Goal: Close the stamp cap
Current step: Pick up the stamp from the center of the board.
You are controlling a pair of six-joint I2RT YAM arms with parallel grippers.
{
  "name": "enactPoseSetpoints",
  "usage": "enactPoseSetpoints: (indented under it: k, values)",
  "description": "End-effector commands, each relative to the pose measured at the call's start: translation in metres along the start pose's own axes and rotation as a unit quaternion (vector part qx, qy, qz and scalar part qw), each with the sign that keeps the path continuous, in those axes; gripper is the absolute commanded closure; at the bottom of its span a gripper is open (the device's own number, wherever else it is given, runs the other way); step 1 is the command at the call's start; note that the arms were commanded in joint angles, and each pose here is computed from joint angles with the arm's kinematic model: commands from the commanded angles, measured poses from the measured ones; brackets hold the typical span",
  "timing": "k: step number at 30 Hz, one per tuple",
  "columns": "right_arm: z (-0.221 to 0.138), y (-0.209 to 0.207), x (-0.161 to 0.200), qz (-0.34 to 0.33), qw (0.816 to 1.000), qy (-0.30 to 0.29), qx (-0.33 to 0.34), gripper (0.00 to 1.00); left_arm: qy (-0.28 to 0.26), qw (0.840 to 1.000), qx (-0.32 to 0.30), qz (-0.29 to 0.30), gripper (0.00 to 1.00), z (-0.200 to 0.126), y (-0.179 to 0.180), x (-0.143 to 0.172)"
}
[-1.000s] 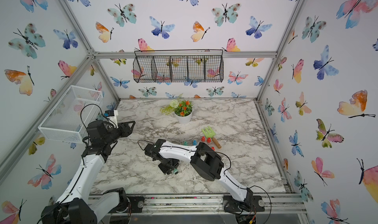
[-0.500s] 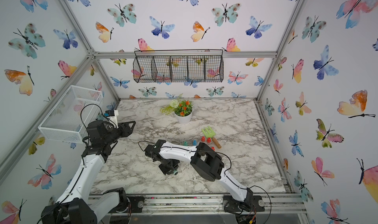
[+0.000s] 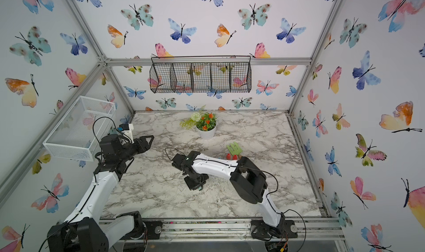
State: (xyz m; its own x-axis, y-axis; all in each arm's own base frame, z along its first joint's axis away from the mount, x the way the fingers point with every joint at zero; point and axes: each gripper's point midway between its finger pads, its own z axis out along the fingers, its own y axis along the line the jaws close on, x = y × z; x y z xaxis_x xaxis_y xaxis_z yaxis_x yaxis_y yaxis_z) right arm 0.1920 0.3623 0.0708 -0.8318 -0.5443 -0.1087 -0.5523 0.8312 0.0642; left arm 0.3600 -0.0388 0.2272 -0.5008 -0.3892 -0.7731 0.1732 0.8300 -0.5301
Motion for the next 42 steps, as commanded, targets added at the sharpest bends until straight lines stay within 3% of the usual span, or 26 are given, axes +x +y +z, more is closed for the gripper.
enactPoseSetpoints:
  k: [1, 4, 6, 9, 13, 17, 22, 25, 30, 34, 42]
  values:
    - [-0.06, -0.005, -0.053, 0.067, 0.983, -0.144, -0.091, 0.89, 0.0, 0.995, 0.094, -0.04, 0.4, -0.001, -0.045, -0.012]
    - [-0.105, -0.016, -0.076, 0.093, 0.957, -0.243, -0.13, 0.89, 0.001, 0.987, 0.156, -0.049, 0.4, -0.005, -0.087, -0.016]
    - [-0.135, -0.021, -0.087, 0.105, 0.935, -0.301, -0.157, 0.89, -0.008, 0.98, 0.196, -0.015, 0.4, -0.011, -0.123, -0.019]
    - [-0.178, -0.029, -0.097, 0.132, 0.897, -0.373, -0.196, 0.9, -0.048, 0.966, 0.234, 0.096, 0.39, -0.028, -0.183, -0.018]
    - [-0.23, -0.039, -0.102, 0.172, 0.843, -0.447, -0.244, 0.92, -0.126, 0.932, 0.259, 0.221, 0.39, -0.055, -0.235, -0.013]
    - [-0.27, -0.049, -0.096, 0.221, 0.785, -0.5, -0.291, 0.93, -0.181, 0.901, 0.29, 0.268, 0.39, -0.074, -0.253, -0.01]
    - [-0.309, -0.056, -0.082, 0.267, 0.684, -0.554, -0.392, 0.95, -0.235, 0.858, 0.33, 0.316, 0.39, -0.096, -0.269, 0.0]
    - [-0.323, -0.053, -0.077, 0.269, 0.641, -0.564, -0.447, 0.96, -0.25, 0.849, 0.33, 0.328, 0.39, -0.099, -0.274, 0.001]
    - [-0.337, -0.034, -0.08, 0.247, 0.607, -0.55, -0.517, 0.96, -0.254, 0.842, 0.338, 0.335, 0.4, -0.095, -0.282, 0.001]
    - [-0.34, -0.021, -0.084, 0.234, 0.593, -0.537, -0.553, 0.96, -0.252, 0.839, 0.341, 0.341, 0.43, -0.09, -0.286, 0.003]
    - [-0.336, -0.008, -0.087, 0.223, 0.593, -0.523, -0.571, 0.95, -0.266, 0.864, 0.264, 0.336, 0.48, -0.063, -0.274, -0.006]
